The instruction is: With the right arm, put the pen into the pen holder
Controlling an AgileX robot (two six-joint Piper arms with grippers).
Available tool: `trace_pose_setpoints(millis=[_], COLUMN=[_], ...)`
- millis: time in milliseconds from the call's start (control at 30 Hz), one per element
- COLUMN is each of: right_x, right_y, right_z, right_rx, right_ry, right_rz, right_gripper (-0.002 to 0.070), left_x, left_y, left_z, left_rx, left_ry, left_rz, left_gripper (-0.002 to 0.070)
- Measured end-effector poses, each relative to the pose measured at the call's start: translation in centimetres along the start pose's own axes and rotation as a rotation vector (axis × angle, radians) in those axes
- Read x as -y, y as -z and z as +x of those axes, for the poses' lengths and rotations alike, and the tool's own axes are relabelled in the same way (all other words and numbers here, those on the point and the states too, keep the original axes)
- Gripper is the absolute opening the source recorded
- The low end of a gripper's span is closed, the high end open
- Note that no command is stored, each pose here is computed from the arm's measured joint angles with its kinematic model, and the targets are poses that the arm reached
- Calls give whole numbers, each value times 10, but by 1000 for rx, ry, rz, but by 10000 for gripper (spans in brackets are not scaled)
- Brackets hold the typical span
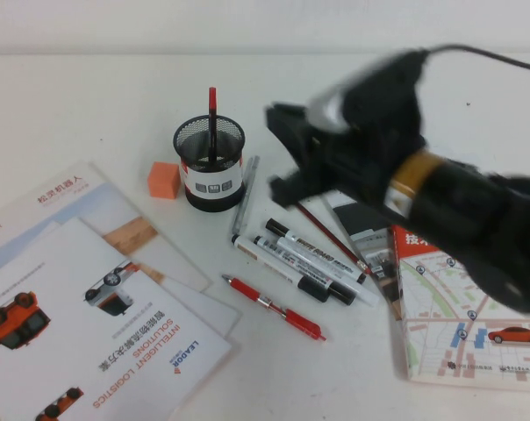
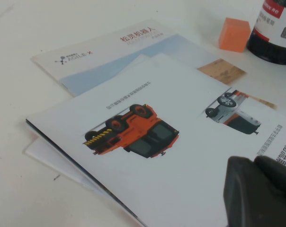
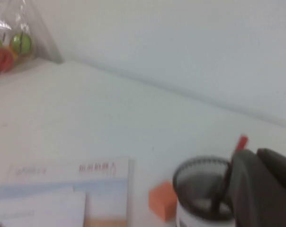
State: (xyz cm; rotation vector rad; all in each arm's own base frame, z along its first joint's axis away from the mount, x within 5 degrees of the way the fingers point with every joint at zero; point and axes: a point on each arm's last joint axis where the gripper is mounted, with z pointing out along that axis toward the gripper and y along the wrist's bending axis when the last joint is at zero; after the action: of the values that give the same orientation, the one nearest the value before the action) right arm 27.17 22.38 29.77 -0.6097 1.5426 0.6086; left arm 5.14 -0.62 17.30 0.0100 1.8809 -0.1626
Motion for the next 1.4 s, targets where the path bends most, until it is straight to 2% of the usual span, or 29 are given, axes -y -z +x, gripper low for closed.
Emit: trace_pose_setpoints(millis=[200,400,700,900,1400], right_x=[-9,-14,-17,-20,-10], right_y=[64,103,131,153,174], right_z=[4,1,52,81,77], right_rx=[-10,26,-60,-8,195], right_ry=[50,89,43,-23,80], right_rz=[-14,-25,-36,-40,99], right_gripper=[-19,-19,-19,-19,-19], left_x=[0,0,0,0,0], left_y=[0,0,0,0,0], left_z=[0,0,0,0,0], left_rx=[0,0,0,0,0], left_ry=[0,0,0,0,0], left_rz=[0,0,0,0,0], left_gripper=[-2,-3,-3,-2,-2])
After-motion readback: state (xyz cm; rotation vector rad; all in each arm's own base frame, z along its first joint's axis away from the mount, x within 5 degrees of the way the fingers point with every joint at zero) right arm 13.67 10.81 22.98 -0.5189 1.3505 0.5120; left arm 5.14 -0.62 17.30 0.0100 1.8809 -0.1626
